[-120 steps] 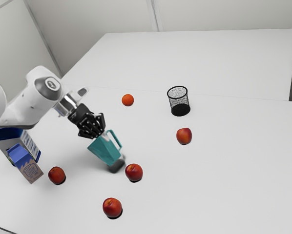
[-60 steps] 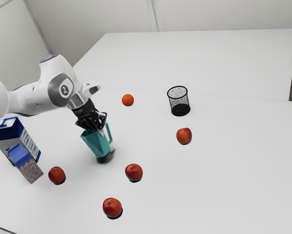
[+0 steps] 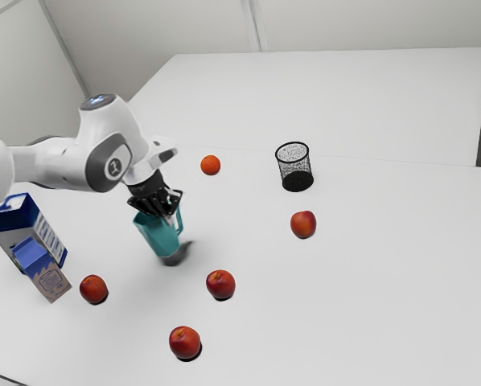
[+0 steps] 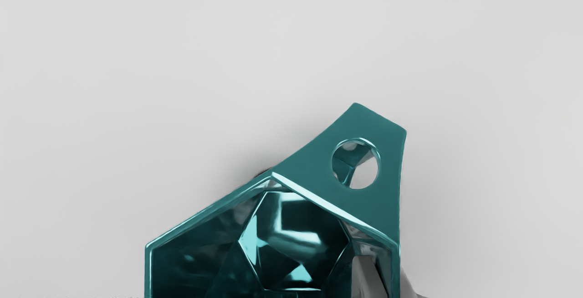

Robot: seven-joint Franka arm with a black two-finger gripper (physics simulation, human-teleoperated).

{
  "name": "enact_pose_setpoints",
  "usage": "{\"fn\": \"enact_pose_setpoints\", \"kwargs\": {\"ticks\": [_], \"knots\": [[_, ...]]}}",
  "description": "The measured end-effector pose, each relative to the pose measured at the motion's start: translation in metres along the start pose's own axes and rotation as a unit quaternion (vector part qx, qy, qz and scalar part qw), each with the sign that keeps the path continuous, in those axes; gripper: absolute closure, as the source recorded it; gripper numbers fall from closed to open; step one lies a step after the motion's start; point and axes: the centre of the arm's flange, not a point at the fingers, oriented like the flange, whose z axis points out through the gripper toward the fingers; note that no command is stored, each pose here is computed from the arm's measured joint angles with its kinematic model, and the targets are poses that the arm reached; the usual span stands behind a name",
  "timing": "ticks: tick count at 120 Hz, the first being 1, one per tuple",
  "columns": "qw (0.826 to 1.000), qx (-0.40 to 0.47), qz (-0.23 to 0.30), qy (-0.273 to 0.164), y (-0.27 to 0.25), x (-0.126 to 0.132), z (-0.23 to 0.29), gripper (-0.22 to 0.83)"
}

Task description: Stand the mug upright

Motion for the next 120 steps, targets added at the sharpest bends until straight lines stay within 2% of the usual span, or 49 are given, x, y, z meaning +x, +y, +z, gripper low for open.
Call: {"fn": "enact_pose_setpoints", "kwargs": {"ticks": [27, 48, 79, 120], "knots": [[0.998, 0.010, -0.059, 0.014, -0.038, 0.008, 0.001, 0.78], [0.996, 0.013, -0.083, 0.021, -0.047, 0.010, 0.002, 0.78], [0.995, 0.023, -0.092, 0.012, -0.039, 0.011, 0.019, 0.78], [0.996, 0.033, -0.078, -0.002, -0.009, 0.007, 0.035, 0.79]]}}
